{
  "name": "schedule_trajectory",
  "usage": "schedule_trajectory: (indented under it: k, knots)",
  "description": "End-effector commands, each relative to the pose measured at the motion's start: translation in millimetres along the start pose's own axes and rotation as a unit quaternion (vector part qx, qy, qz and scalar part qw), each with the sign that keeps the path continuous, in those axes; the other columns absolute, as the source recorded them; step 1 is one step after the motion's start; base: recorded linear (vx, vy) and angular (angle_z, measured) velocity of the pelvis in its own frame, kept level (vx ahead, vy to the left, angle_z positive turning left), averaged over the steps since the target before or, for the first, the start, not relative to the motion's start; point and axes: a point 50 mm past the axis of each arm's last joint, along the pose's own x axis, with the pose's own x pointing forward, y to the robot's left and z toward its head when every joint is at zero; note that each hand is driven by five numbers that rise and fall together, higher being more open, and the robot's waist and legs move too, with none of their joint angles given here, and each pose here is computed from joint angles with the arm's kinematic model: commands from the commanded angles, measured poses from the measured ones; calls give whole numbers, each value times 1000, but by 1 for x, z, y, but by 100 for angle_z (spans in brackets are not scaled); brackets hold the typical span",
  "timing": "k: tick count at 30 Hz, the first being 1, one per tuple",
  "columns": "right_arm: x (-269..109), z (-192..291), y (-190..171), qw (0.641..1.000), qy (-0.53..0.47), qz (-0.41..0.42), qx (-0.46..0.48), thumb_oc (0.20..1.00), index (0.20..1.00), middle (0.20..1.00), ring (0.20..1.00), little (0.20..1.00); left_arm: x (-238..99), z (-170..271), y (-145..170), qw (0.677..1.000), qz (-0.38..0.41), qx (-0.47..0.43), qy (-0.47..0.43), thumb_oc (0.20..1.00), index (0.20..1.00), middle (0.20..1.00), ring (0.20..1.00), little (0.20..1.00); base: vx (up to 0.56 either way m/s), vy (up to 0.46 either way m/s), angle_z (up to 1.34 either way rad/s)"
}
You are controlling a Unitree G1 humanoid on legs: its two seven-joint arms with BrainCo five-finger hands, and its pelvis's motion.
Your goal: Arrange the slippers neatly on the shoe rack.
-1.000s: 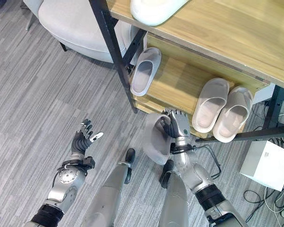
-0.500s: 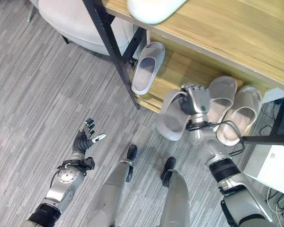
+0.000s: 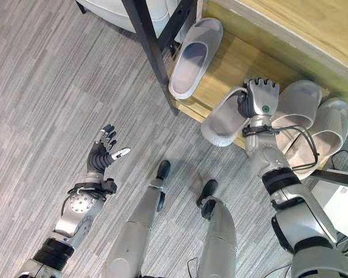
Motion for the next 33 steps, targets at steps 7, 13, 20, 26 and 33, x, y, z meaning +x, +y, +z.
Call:
schedule_trajectory:
  k: [7,13,20,26,33]
  knots:
    - [23,-10,-32,995,-2,-97,-27,200,200,200,200,200,-10,22,-22,995,-64,-21,-68,1000,1000,1000,1000,1000,44,-2,9]
    - [18,-23,-7,995,51,-27,-83,1000,1000,1000,1000,1000,-9,25,-34,992,-105,-19,-73,1000,1000,1000,1000,1000,22,1,10]
    - [17,-36,3,990,115,13,-74,1000,1000,1000,1000,1000,-14,19,-28,993,-103,-16,-54,1000,1000,1000,1000,1000,-10,29,0]
    - [17,-33,5,990,143,9,-17,1000,1000,1000,1000,1000,-19,10,-25,994,-102,-14,-31,1000,1000,1000,1000,1000,-9,15,0]
    - [10,8,14,921,234,-29,309,1000,1000,1000,1000,1000,-22,-4,-24,994,-107,-9,6,1000,1000,1000,1000,1000,2,19,-4]
